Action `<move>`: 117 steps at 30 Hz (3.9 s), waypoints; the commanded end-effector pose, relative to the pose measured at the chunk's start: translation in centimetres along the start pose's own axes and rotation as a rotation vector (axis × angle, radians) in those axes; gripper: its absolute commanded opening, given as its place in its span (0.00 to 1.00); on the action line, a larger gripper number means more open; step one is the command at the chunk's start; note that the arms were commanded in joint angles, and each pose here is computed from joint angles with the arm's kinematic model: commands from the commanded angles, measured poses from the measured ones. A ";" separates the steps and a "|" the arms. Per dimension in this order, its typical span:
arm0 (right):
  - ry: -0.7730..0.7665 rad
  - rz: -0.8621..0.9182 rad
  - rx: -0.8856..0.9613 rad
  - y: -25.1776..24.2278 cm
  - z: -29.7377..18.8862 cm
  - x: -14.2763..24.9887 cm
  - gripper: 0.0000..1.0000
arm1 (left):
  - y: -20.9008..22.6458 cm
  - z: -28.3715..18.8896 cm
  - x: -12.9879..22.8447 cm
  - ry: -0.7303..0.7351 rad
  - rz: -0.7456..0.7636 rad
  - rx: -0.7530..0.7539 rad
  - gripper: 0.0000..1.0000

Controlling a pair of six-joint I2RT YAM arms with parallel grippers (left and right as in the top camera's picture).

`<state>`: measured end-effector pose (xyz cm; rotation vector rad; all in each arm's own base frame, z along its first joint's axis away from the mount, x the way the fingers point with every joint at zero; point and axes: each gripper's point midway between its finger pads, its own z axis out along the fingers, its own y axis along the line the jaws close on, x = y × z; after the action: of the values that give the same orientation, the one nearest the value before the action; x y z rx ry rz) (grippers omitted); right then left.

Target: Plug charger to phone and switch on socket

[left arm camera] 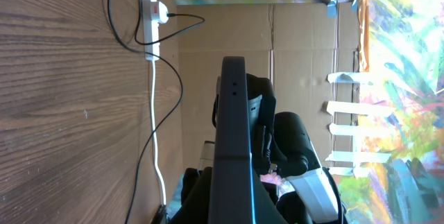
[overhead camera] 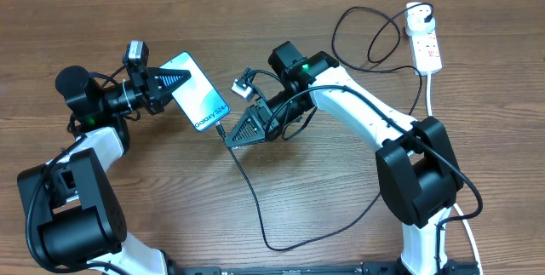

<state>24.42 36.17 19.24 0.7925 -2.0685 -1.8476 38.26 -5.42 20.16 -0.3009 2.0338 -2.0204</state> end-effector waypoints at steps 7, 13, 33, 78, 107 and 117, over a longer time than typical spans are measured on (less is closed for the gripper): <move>0.008 0.018 -0.008 -0.6 0.3 0.2 0.03 | -0.5 0.2 0.0 0.024 0.016 0.002 0.04; 0.006 0.020 -0.013 -0.5 0.6 -0.2 0.03 | -0.5 0.2 0.0 0.024 0.016 0.002 0.04; -0.006 0.039 -0.018 -0.4 0.3 -0.7 0.03 | -0.5 0.2 0.0 0.025 0.024 0.002 0.04; -0.097 0.119 0.999 -15.0 -6.5 -1.5 0.45 | -5.2 -1.3 -7.3 -0.207 0.039 -0.010 0.04; -0.044 0.019 1.143 -17.1 -0.4 -1.4 0.54 | -4.9 -2.3 -8.1 -0.256 0.014 -0.015 0.04; -0.011 -0.004 1.165 -17.3 1.0 -0.8 0.54 | -3.6 -2.8 -8.0 -0.255 -0.015 -0.036 0.04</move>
<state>28.86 36.48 3.36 0.9500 -3.0578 -0.5028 44.66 -0.34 23.50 -0.6279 1.9209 -1.8783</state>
